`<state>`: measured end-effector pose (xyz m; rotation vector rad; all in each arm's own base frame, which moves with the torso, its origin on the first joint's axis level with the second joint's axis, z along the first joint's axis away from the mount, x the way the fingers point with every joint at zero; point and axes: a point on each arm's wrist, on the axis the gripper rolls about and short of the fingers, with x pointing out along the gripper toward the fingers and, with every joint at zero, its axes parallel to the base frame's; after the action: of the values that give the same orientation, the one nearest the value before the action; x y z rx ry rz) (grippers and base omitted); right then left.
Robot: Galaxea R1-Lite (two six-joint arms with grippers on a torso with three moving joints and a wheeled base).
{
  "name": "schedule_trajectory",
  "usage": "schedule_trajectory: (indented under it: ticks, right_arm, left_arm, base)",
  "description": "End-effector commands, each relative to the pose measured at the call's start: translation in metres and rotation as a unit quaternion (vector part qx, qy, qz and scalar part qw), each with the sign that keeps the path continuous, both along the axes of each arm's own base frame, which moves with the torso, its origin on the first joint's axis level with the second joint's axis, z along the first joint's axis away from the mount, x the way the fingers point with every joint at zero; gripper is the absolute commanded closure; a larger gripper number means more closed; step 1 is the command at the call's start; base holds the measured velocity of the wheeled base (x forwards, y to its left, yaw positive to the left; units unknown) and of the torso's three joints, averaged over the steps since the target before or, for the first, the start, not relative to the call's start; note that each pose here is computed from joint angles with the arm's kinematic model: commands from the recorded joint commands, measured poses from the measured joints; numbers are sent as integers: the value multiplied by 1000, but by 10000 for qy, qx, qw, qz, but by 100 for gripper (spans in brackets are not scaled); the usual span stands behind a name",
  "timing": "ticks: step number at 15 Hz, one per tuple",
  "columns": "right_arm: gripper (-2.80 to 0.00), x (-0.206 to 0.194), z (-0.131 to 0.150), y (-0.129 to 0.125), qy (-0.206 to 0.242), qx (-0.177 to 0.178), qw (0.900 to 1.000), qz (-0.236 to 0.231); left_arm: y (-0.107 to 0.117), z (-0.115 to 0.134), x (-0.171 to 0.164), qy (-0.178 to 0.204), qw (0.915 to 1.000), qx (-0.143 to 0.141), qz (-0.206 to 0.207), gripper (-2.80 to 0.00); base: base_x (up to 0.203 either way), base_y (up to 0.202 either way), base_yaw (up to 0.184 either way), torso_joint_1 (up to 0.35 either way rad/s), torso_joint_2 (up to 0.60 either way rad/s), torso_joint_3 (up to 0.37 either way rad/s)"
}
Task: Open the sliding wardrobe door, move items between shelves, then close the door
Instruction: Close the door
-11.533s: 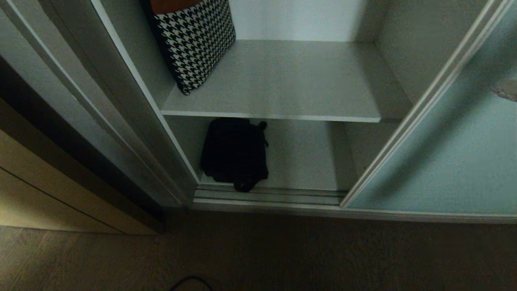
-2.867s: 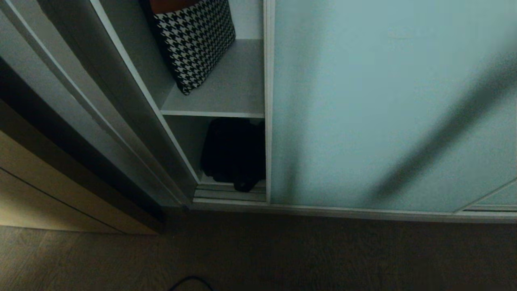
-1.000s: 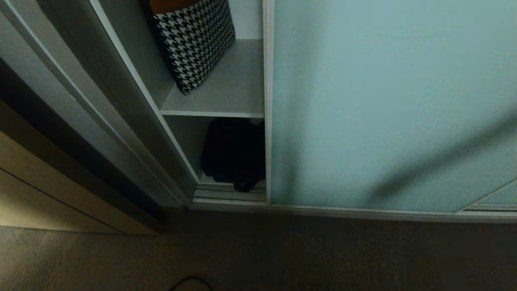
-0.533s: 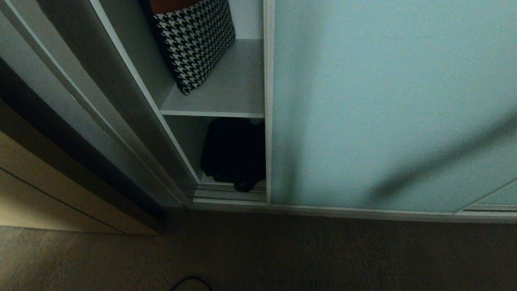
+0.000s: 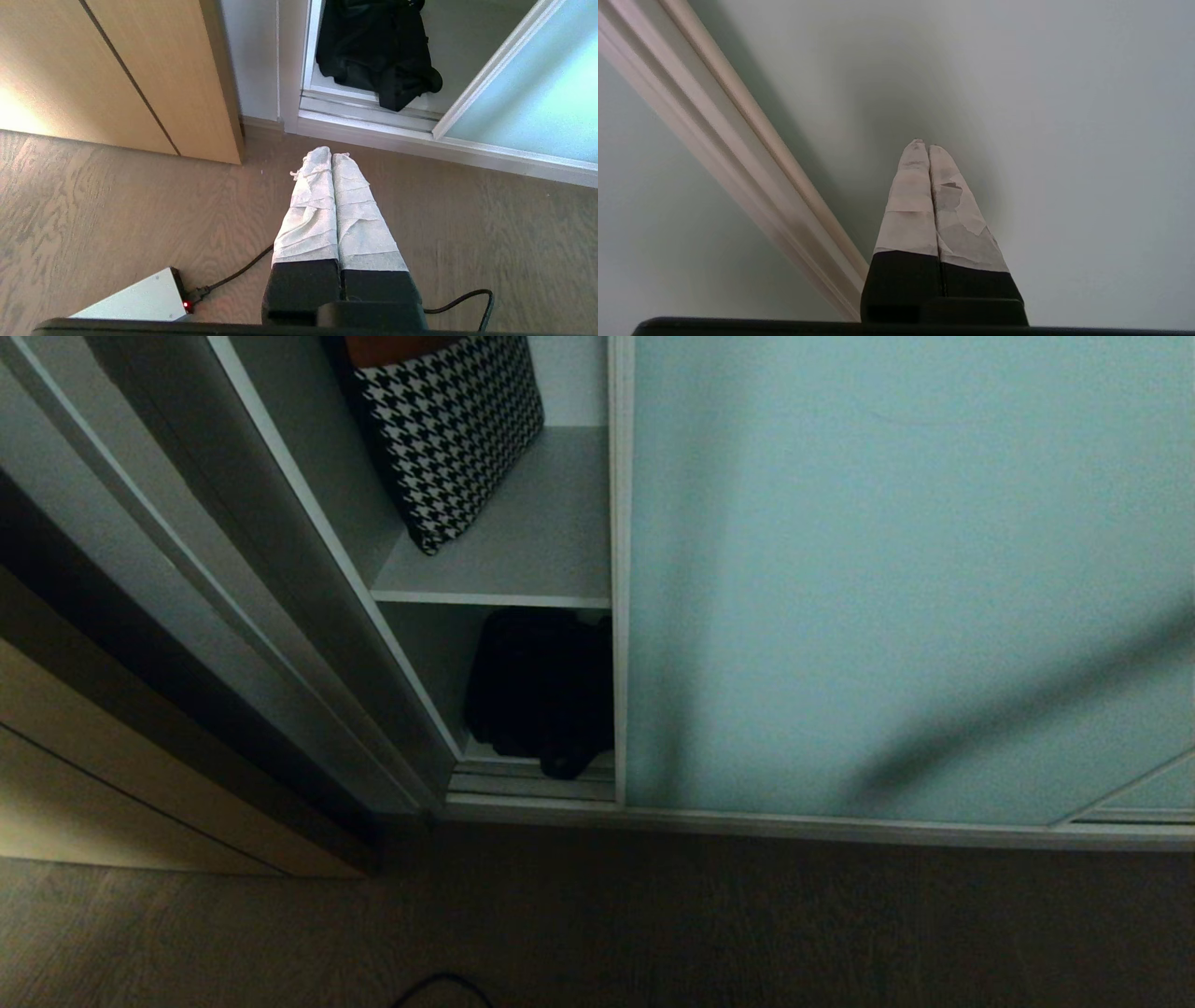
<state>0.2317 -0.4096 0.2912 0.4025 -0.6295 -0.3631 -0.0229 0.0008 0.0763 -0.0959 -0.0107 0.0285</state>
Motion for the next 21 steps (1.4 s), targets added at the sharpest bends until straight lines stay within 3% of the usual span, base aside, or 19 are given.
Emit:
schedule_trajectory:
  ticks: [1, 21]
  right_arm:
    - [0, 4, -7, -3, 8, 39, 10000, 40]
    - [0, 47, -20, 35, 234, 356, 9968, 678]
  left_arm:
    - [0, 0, 0, 16, 10000, -4, 9, 0]
    - [0, 0, 0, 10, 10000, -4, 6, 0]
  base:
    - [0, 0, 0, 0, 0, 0]
    - [0, 0, 0, 0, 0, 0]
